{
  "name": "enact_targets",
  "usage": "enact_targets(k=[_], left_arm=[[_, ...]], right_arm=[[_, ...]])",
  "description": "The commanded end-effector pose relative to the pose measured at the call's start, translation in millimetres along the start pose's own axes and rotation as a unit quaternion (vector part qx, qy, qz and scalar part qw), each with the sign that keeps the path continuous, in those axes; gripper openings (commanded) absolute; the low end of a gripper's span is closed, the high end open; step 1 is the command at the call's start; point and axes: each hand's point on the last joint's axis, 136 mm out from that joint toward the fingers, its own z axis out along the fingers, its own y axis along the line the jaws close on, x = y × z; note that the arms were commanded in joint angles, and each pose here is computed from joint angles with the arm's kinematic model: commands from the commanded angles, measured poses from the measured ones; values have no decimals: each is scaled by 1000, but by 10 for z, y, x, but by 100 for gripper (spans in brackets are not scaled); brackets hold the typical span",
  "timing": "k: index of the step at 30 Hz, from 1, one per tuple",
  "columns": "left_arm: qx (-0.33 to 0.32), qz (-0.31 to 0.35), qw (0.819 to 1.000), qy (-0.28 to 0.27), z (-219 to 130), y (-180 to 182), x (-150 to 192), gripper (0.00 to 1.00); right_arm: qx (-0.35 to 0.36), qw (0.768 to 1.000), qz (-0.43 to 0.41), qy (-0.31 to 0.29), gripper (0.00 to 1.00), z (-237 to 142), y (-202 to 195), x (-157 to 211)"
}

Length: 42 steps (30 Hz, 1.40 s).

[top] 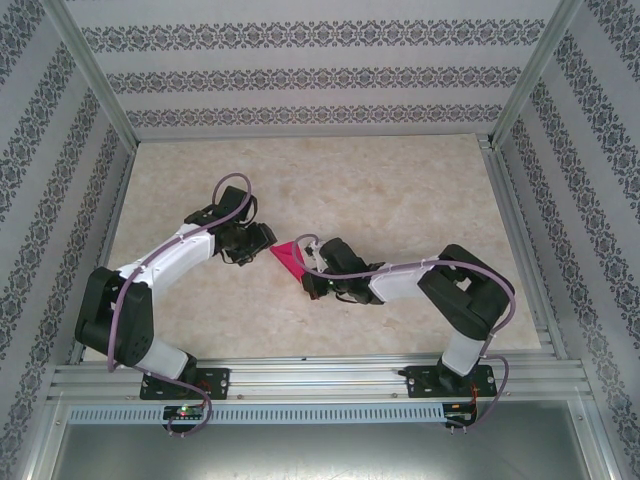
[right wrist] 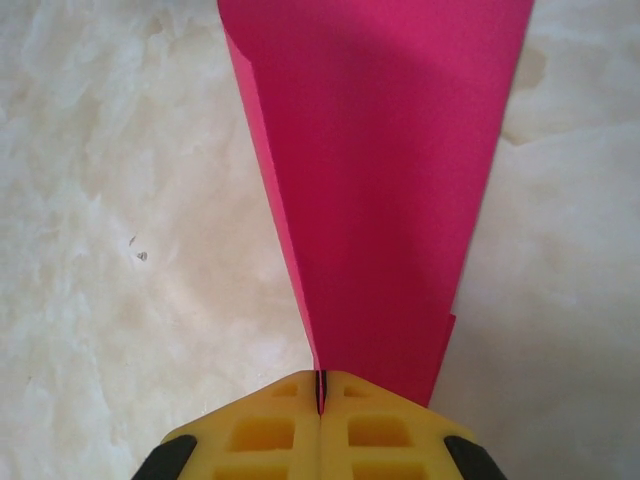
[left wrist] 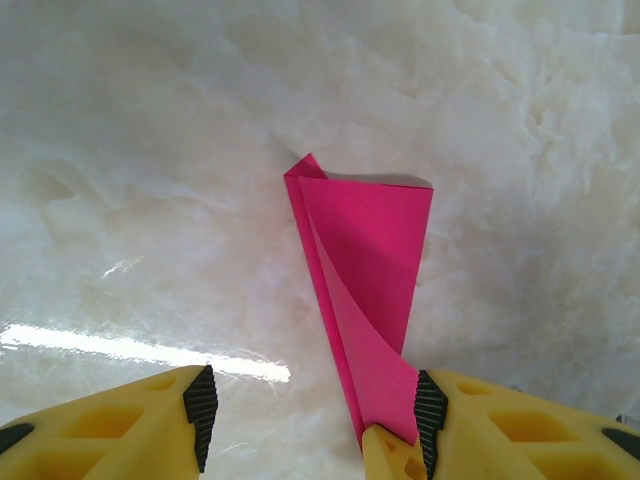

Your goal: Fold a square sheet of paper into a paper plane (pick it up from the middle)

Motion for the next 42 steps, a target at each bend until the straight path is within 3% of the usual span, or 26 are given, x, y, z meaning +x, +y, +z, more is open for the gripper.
enact_targets(k=[1, 15, 24, 42], left_arm=[[-21, -10, 1000, 9, 32, 162, 45, 58], [3, -14, 999, 29, 110, 136, 143, 50], [121, 6, 991, 51, 245, -217, 213, 36], [220, 38, 969, 103, 537, -613, 390, 36]], right_arm=[[-30, 998, 46, 15, 0, 51, 21, 71], [-79, 978, 191, 14, 0, 76, -182, 98], [-62, 964, 254, 47, 0, 119, -340, 264], [-16, 954, 287, 81, 1, 124, -484, 430]])
